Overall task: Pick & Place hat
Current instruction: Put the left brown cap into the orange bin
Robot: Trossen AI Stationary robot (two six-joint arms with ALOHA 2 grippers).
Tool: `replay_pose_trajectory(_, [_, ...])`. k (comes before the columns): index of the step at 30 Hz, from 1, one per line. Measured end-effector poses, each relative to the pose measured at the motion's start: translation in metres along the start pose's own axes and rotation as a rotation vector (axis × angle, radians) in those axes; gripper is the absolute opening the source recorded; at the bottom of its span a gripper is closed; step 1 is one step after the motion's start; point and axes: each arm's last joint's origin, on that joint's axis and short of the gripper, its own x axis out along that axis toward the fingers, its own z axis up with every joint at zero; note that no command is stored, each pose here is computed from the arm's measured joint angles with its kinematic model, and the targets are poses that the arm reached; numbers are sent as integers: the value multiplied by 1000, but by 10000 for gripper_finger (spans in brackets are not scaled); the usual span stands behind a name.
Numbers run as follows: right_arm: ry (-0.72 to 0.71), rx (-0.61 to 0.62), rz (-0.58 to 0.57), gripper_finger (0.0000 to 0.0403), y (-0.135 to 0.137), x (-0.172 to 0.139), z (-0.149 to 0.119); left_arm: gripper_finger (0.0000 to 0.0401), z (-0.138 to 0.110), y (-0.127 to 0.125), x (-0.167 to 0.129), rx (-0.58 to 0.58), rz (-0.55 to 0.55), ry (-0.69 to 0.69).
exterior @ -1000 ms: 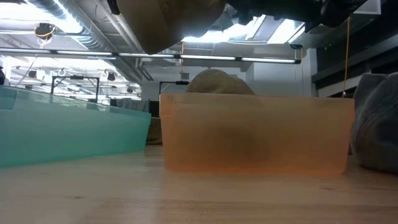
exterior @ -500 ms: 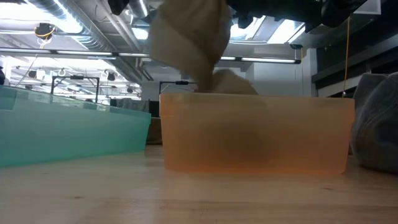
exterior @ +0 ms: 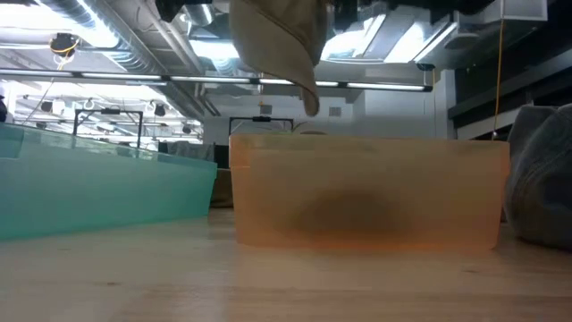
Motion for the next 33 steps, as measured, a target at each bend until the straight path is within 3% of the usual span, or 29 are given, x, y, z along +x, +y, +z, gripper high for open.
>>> replay_pose_trajectory(10, [316, 201, -2, 31, 13, 3, 54, 178, 0, 2, 0, 21, 68, -7])
replay_pose_trajectory(18, [430, 374, -17, 30, 28, -12, 102, 178, -3, 3, 0, 37, 80, 19])
replay_pose_trajectory(23, [479, 463, -45, 32, 30, -18, 108, 178, -4, 3, 0, 35, 82, 32])
replay_pose_trajectory(33, [519, 478, -45, 34, 31, -20, 106, 178, -4, 3, 0, 51, 83, 37])
